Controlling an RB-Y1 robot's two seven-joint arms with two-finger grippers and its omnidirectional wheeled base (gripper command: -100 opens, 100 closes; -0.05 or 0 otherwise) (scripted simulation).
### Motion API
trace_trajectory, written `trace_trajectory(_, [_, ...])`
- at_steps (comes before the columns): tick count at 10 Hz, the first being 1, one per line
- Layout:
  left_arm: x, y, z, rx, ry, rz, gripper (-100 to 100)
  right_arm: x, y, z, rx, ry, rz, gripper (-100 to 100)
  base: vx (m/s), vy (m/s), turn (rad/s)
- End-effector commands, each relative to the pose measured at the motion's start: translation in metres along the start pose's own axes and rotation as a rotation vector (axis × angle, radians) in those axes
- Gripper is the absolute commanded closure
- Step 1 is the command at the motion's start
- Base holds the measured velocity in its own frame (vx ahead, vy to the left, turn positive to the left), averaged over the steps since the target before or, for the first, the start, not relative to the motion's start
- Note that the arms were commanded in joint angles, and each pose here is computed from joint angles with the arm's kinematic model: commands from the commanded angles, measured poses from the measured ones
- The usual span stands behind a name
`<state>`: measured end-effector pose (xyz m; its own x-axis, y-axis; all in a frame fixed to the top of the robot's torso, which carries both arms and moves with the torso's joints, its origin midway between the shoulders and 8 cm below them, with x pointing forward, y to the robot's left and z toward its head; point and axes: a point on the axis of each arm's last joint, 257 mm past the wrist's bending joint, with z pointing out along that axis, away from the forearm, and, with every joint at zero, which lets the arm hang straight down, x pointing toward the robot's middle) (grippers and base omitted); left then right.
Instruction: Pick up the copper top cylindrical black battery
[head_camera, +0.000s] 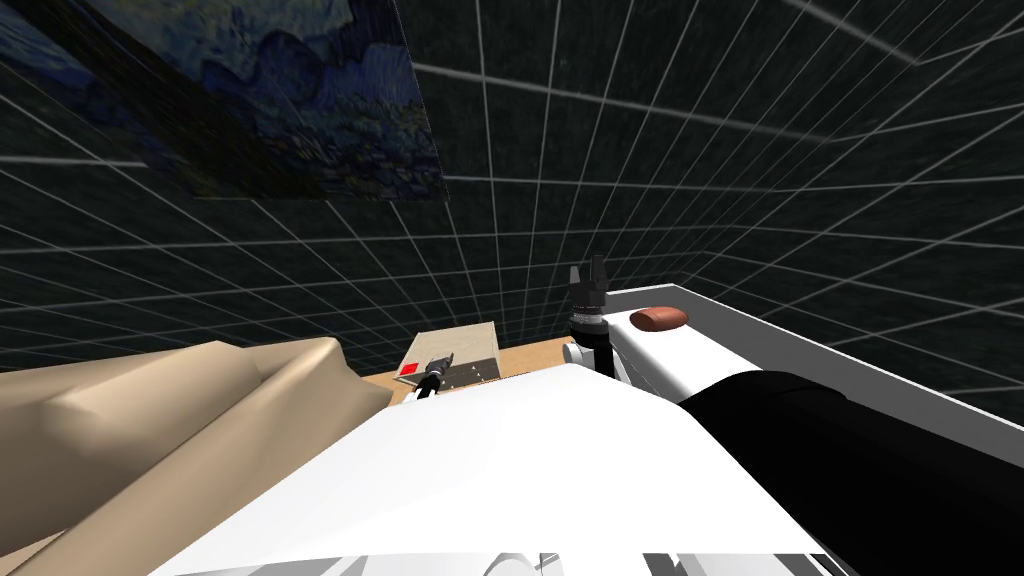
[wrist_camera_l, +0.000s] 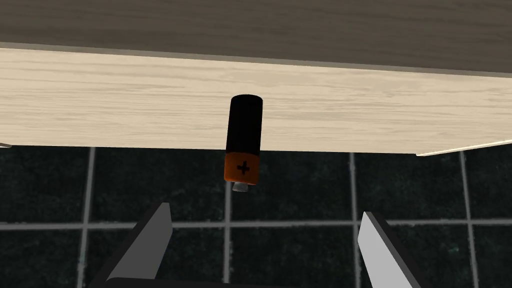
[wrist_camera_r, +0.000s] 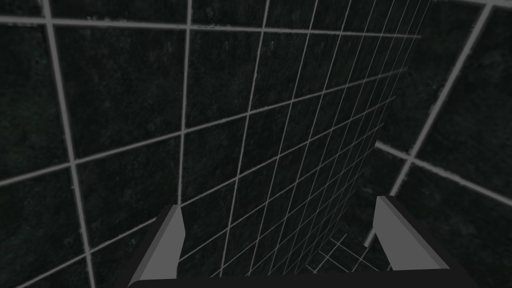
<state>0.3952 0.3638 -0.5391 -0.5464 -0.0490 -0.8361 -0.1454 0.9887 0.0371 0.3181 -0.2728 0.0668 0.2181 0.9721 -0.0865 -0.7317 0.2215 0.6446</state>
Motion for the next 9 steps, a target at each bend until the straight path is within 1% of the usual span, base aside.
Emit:
trace_trajectory(1, [0.011, -0.005, -0.001, 0.008, 0.023, 0.016, -100, 0.0, 0.0, 0.0, 0.0, 0.0, 0.0, 0, 0.021, 0.005, -0.001])
trace_trajectory(2, [0.02, -0.011, -0.001, 0.014, 0.045, 0.025, -100, 0.0, 0.0, 0.0, 0.0, 0.0, 0.0, 0, 0.017, 0.003, -0.003])
trace_trajectory(3, [0.021, -0.012, -0.001, 0.015, 0.049, 0.026, -100, 0.0, 0.0, 0.0, 0.0, 0.0, 0.0, 0, 0.0, 0.0, 0.0])
trace_trajectory(4, [0.019, -0.011, -0.001, 0.014, 0.043, 0.023, -100, 0.0, 0.0, 0.0, 0.0, 0.0, 0.0, 0, 0.0, 0.0, 0.0])
trace_trajectory(5, [0.019, -0.012, -0.001, 0.014, 0.044, 0.024, 0, 0.0, 0.0, 0.0, 0.0, 0.0, 0.0, 0, 0.0, 0.0, 0.0])
trace_trajectory(6, [0.019, 0.0, -0.001, -0.017, 0.041, 0.013, -100, 0.0, 0.0, 0.0, 0.0, 0.0, 0.0, 0, -0.04, 0.055, -0.329])
trace_trajectory(7, [0.019, 0.008, -0.002, -0.037, 0.04, -0.002, -100, 0.0, 0.0, 0.0, 0.0, 0.0, 0.0, 0, -0.062, 0.072, -0.241])
trace_trajectory(8, [0.019, 0.008, -0.002, -0.037, 0.04, -0.002, -100, 0.0, 0.0, 0.0, 0.0, 0.0, 0.0, 0, -0.024, 0.024, -0.029])
trace_trajectory(9, [0.019, 0.017, -0.001, -0.064, 0.038, -0.016, -100, 0.0, 0.0, 0.0, 0.0, 0.0, 0.0, 0, -0.06, 0.037, -0.355])
